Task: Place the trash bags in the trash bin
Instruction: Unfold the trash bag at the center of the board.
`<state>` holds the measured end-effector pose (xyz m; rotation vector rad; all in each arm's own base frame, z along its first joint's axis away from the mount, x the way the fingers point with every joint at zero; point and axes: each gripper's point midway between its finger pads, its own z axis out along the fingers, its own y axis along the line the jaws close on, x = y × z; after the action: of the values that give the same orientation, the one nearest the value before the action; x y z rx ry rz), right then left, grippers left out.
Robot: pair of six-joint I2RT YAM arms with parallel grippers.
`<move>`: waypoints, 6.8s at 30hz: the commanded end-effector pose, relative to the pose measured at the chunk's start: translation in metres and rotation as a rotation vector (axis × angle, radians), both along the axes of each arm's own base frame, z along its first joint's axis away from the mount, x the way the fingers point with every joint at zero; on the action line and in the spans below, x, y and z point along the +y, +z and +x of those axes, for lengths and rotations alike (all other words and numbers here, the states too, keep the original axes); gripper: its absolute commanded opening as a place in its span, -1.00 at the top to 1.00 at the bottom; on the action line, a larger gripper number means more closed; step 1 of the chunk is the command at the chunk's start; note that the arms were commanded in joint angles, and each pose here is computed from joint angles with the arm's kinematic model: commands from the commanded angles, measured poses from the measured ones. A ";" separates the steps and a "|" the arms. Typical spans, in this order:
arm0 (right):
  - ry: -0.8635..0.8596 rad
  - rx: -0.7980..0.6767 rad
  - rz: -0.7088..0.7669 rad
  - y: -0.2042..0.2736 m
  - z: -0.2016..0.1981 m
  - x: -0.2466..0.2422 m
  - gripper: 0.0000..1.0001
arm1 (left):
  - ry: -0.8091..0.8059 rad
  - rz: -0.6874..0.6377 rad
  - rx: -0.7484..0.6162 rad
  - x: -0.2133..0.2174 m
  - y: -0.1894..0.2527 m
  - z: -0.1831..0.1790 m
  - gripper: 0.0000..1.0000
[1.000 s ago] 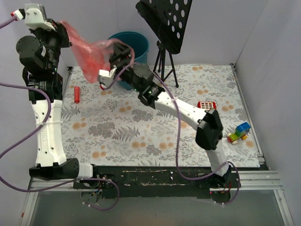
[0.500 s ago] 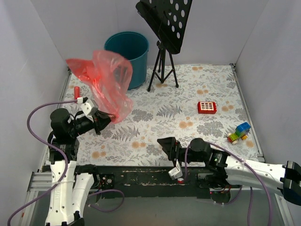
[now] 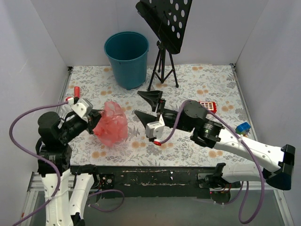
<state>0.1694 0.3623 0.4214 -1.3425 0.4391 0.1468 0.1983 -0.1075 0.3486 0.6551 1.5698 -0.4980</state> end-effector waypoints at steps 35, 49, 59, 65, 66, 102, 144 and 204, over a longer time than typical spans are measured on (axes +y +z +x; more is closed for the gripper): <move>0.105 0.750 0.185 0.026 -0.019 0.169 -0.85 | 0.727 -0.012 0.113 0.110 0.058 0.032 1.00; -0.106 0.832 0.200 -0.037 0.043 0.207 -0.73 | 0.683 -0.107 0.047 0.098 0.098 0.012 1.00; -0.376 0.740 0.191 -0.094 0.116 0.164 -0.50 | 0.862 -0.107 -0.077 0.132 0.132 0.011 1.00; -0.312 0.590 0.145 -0.075 0.107 0.132 -0.02 | 1.018 -0.067 -0.041 0.159 0.109 0.013 1.00; -0.279 0.549 0.137 -0.068 0.099 0.127 0.20 | 1.038 -0.068 -0.015 0.162 0.099 0.014 1.00; 0.329 0.833 0.100 -0.017 0.032 0.163 -0.61 | 0.292 -0.017 -0.202 0.041 0.113 0.000 1.00; -0.346 0.533 0.066 -0.128 0.085 0.042 -0.71 | 0.644 -0.006 -0.300 0.103 0.132 0.030 1.00; -0.646 1.119 -0.166 -0.160 0.134 -0.035 0.97 | 0.902 0.173 0.674 0.139 -0.135 0.052 1.00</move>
<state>0.3126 0.3473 0.2588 -1.0833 1.7032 0.3745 0.2598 -0.0030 0.2505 0.0474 2.1790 -0.0588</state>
